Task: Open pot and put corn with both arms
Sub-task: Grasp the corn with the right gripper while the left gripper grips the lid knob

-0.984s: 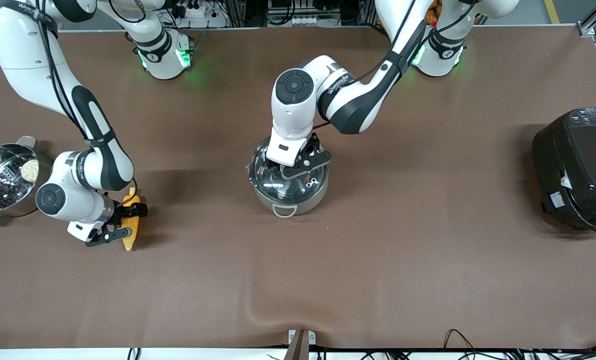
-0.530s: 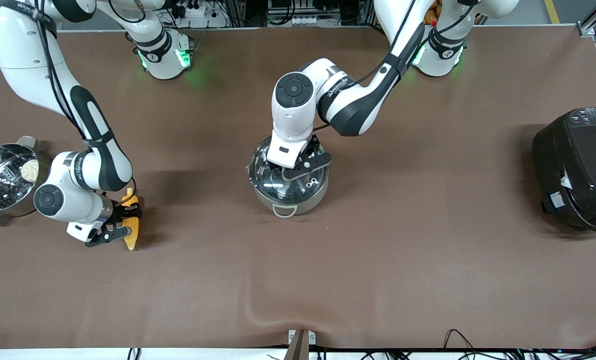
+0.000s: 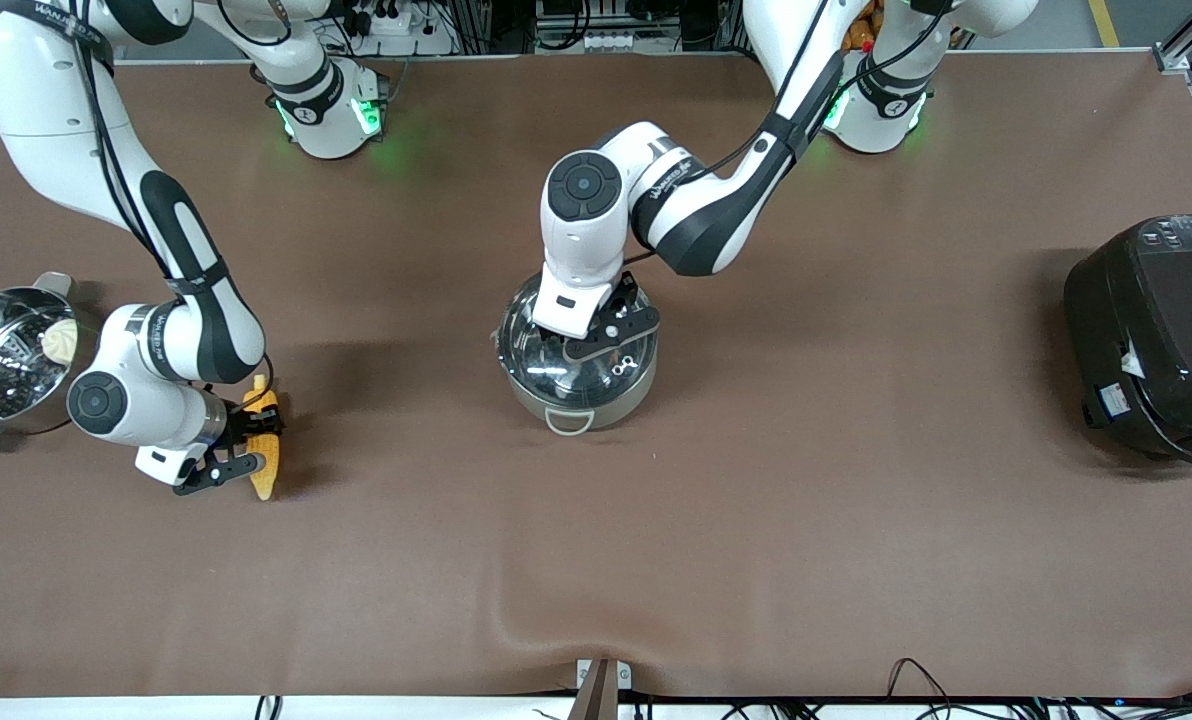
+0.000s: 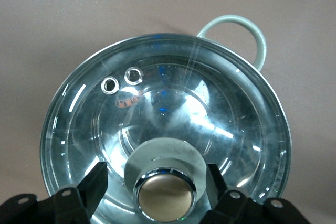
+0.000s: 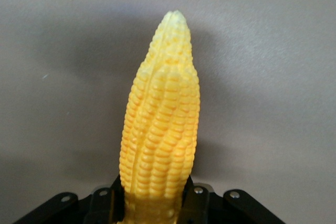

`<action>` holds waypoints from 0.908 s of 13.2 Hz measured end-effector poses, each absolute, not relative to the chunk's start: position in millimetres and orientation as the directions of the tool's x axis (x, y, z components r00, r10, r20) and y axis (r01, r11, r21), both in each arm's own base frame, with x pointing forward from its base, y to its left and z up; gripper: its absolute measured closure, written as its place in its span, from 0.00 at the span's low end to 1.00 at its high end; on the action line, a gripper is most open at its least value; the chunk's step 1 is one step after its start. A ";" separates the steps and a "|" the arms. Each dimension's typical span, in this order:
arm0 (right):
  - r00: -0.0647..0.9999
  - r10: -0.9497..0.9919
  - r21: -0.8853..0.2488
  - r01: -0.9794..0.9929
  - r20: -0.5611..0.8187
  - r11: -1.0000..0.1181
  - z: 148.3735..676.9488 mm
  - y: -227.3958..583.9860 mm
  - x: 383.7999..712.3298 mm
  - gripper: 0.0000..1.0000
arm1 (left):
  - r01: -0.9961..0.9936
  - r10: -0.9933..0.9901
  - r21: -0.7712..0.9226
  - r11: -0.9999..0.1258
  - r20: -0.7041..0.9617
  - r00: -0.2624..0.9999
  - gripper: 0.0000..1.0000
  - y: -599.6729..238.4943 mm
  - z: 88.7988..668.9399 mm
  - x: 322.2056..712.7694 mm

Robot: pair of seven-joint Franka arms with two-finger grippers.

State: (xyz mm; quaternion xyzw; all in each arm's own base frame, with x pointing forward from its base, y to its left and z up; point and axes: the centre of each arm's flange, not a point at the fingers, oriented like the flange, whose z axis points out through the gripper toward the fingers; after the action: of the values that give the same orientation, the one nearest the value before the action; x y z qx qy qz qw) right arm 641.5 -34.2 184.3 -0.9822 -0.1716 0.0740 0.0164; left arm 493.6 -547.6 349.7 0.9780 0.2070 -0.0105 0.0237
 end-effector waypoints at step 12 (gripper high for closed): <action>0.917 0.366 -0.068 0.360 -0.157 -0.931 220.7 -15.5 655.8 0.61 | 0.400 0.399 0.037 -0.916 -0.032 0.916 0.30 -550.7 345.6 490.3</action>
State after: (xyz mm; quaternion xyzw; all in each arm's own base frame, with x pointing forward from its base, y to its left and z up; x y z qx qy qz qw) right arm 655.8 -15.5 220.7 -0.9789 -0.1853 0.0837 0.0188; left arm 490.3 -550.7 345.6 0.9787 0.2041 -0.0119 0.0213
